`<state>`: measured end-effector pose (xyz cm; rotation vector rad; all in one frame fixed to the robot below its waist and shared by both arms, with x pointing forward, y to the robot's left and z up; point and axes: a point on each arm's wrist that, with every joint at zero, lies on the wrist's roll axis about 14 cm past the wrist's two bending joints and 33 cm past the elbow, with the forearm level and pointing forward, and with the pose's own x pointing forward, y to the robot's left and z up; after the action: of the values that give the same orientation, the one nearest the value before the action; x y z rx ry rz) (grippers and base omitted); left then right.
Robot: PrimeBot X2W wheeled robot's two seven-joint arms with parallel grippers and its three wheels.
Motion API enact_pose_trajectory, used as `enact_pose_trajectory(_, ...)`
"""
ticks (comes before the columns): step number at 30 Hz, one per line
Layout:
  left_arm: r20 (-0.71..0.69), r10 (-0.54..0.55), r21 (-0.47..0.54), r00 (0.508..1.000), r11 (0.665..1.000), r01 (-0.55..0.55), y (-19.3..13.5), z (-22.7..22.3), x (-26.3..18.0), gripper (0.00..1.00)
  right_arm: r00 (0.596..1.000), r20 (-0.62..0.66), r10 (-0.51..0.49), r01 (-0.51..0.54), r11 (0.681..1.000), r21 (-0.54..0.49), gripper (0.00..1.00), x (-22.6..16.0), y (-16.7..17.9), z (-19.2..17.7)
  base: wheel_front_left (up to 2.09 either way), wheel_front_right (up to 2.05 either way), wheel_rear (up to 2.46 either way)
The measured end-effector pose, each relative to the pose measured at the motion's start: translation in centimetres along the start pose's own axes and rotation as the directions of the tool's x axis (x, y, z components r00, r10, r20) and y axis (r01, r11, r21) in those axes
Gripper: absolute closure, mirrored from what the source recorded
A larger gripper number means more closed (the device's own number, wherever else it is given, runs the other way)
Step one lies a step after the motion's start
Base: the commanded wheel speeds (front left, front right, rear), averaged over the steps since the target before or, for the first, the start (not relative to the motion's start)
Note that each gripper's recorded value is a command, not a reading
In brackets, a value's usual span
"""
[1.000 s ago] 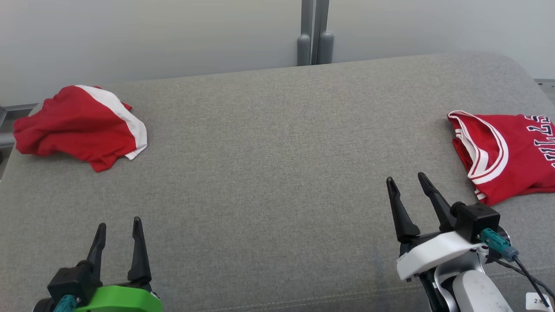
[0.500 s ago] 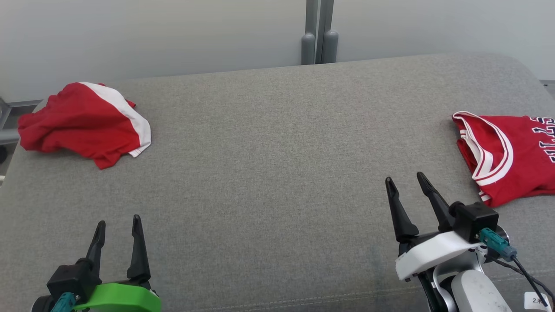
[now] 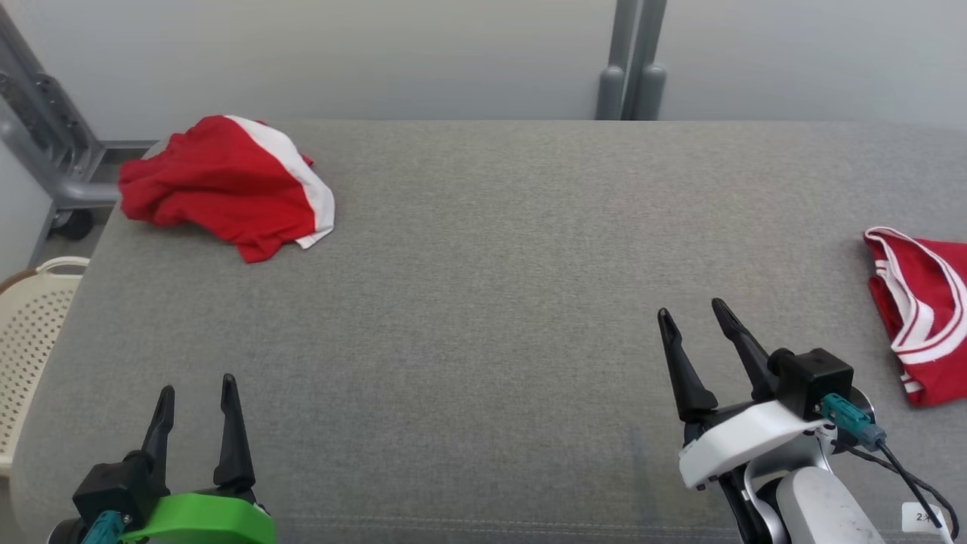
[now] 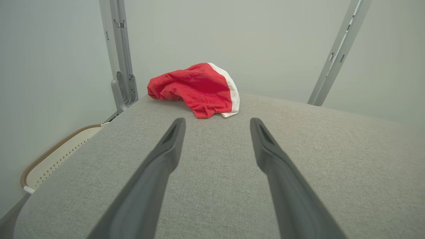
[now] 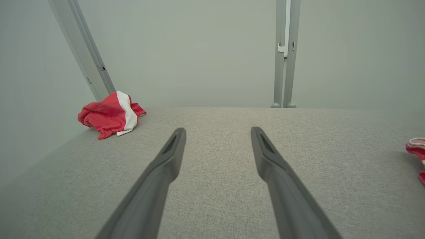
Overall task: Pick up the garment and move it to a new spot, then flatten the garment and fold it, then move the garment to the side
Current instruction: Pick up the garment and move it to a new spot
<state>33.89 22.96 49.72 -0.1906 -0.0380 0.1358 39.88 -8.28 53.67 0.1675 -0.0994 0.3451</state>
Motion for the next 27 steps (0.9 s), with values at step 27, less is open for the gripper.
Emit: enact_pose_trajectory(27, 0.060, 0.318, 0.003, 0.946, 0.948, -0.319, 9.5, 2.1, -8.3, 0.00, 0.963, -0.044, 0.267, -0.264, 0.963, 0.060, 0.00, 3.4, 9.3, -2.3, 0.00, 0.00, 0.00)
